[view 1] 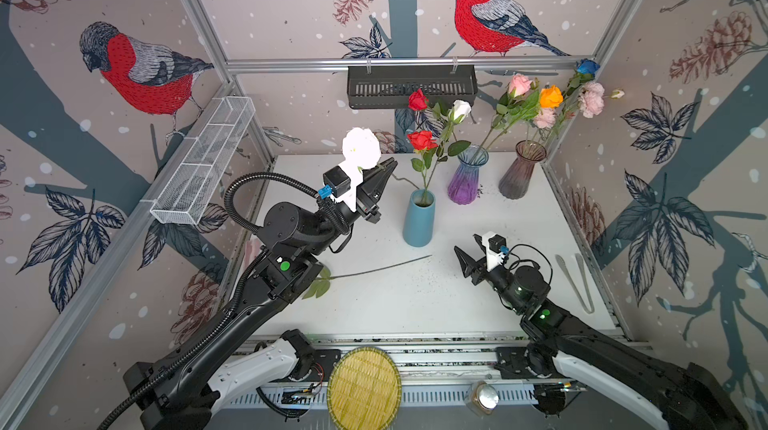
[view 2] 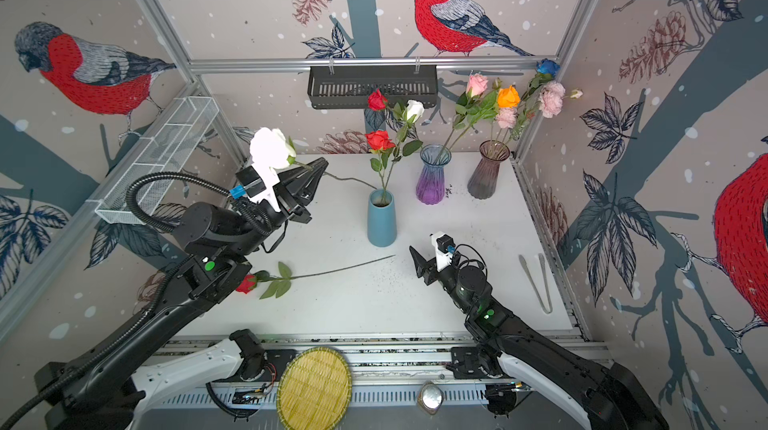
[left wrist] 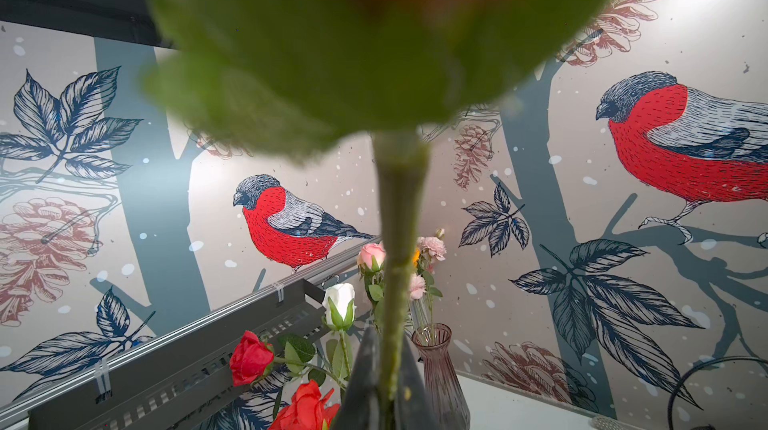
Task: Arrange the flowers into the vase
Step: 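Carry the white rose with the left gripper and lower it into the teal vase, then open the left gripper and withdraw it while the right reaches toward the small red rose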
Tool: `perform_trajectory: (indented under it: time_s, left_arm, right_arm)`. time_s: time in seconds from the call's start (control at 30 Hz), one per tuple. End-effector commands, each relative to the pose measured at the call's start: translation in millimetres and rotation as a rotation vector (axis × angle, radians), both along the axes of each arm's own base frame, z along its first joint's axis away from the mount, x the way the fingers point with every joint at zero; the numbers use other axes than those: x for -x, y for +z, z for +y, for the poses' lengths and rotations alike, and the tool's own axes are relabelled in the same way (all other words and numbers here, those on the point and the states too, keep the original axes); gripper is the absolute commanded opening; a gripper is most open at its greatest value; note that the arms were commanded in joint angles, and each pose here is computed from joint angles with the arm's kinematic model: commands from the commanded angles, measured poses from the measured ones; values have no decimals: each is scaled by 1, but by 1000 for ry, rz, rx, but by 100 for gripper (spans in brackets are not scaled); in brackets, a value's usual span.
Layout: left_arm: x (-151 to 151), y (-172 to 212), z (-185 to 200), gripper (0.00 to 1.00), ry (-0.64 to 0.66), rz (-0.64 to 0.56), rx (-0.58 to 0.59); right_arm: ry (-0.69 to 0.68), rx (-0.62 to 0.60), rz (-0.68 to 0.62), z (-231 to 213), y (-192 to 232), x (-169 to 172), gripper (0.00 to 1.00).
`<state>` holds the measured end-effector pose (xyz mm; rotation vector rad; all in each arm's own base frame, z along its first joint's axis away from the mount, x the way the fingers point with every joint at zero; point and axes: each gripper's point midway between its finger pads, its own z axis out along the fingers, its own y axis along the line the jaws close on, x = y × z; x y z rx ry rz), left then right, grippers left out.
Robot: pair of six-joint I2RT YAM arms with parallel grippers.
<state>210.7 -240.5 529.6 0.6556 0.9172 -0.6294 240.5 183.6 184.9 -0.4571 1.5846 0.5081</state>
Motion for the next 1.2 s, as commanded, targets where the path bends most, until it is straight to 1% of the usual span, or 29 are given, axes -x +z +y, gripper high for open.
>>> perform_trajectory:
  time_s: [0.0,0.2,0.3,0.53,0.7,0.73,0.77,0.8,0.87,0.93,1.0,1.1,1.17]
  left_arm:
    - [1,4,0,0,5,-36,10]
    - [-11,-8,-10,0,3,4,-8]
    - [-25,-16,-17,0,13,59,-15]
    - [-80,-44,-40,0,25,284,-59]
    - [-129,-69,-42,0,53,473,-40]
    - [-143,-77,-39,26,78,533,-32]
    - [-156,-85,-35,53,102,590,-30]
    - [-169,-93,-32,69,125,651,-34]
    - [-185,-109,-24,98,172,739,-36]
    - [-192,-119,-17,99,209,793,-43]
    - [-190,-123,-9,99,247,807,-52]
    - [-177,-124,11,99,310,799,-37]
    - [-159,-121,29,99,335,767,1]
  right_arm:
    - [4,-32,-26,1,11,0,72]
    - [-2,-34,-33,-2,13,1,72]
    - [-2,-34,-37,-2,14,1,72]
    - [-2,-36,-39,-2,15,2,72]
    - [-5,-33,-39,-3,15,2,72]
    - [-5,-34,-42,-3,16,2,72]
    - [-7,-32,-42,-3,16,1,72]
    - [-7,-33,-42,-3,16,1,72]
    - [-9,-31,-42,-4,15,2,72]
    - [-10,-32,-42,-4,15,1,72]
    - [-8,-29,-44,-4,15,1,71]
    - [-7,-20,-40,-3,12,1,72]
    - [-1,-16,-37,-2,10,1,71]
